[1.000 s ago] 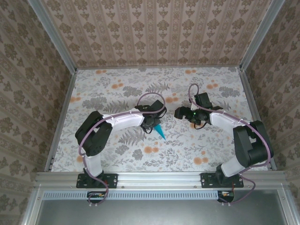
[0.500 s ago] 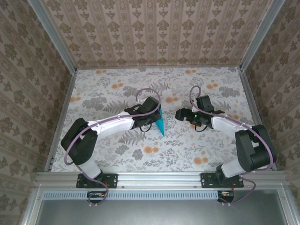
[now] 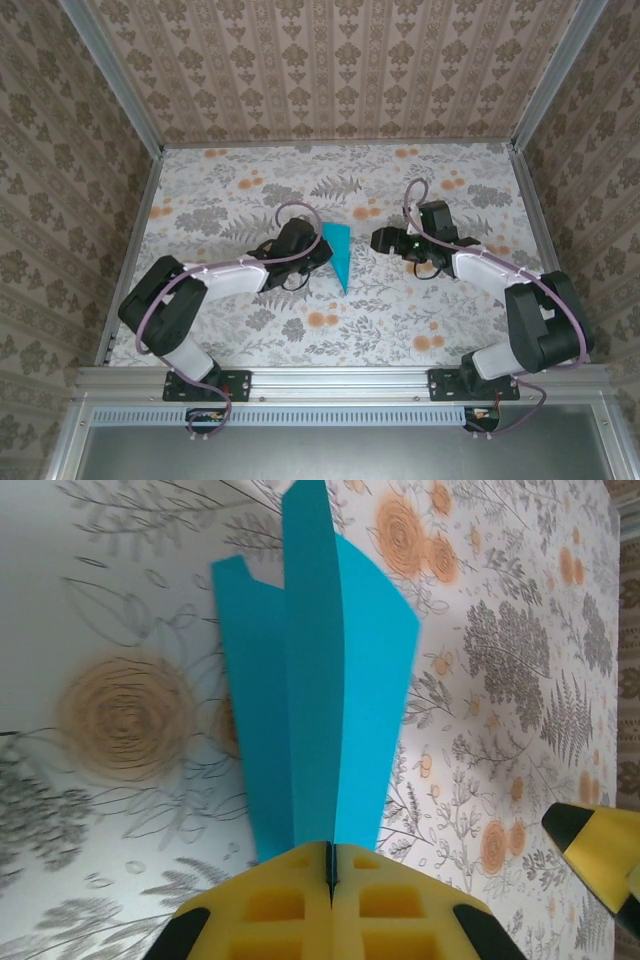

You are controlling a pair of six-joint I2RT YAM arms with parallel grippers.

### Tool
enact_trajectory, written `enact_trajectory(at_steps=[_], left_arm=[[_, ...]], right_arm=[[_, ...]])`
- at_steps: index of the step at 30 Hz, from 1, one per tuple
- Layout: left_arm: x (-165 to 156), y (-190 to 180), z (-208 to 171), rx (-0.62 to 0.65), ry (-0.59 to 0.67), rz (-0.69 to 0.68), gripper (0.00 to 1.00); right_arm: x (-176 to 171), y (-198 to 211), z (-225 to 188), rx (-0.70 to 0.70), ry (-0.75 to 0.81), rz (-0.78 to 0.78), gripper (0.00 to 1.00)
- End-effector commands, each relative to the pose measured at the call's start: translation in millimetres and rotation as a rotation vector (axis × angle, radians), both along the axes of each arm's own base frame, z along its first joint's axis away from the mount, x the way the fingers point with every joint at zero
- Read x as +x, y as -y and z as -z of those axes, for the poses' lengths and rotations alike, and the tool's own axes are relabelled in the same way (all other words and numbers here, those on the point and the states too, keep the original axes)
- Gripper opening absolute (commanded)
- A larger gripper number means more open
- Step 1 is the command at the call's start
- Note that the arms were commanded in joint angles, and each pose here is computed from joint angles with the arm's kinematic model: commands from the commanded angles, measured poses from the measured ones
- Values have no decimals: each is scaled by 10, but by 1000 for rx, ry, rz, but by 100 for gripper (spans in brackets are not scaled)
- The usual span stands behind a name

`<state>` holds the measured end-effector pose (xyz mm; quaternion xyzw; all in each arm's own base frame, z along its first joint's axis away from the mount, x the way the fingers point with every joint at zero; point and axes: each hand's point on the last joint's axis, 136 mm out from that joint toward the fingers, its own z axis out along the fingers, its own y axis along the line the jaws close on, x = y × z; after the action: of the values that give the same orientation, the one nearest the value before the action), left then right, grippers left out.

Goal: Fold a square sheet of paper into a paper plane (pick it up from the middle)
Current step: Turn over a paper plane at the center of the table.

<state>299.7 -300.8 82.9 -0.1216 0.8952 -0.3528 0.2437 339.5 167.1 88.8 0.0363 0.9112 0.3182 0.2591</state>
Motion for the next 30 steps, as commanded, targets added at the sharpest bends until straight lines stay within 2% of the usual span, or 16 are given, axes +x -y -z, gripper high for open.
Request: enact_trajectory(at_steps=[1, 7, 20, 25, 30], left_arm=[[-25, -286, 48, 45, 0, -78, 0], [-143, -574, 172, 89, -30, -152, 0], [-297, -876, 358, 142, -96, -251, 0], [-304, -880, 355, 136, -92, -250, 0], [-303, -871, 350, 141, -91, -241, 0]], right_arm=[[-21, -252, -29, 22, 4, -93, 87], [-118, -601, 34, -9, -22, -180, 81], [-447, -1453, 251, -129, -113, -348, 57], [-463, -1497, 402, -198, -154, -340, 58], [-395, -1393, 390, -264, -120, -297, 69]])
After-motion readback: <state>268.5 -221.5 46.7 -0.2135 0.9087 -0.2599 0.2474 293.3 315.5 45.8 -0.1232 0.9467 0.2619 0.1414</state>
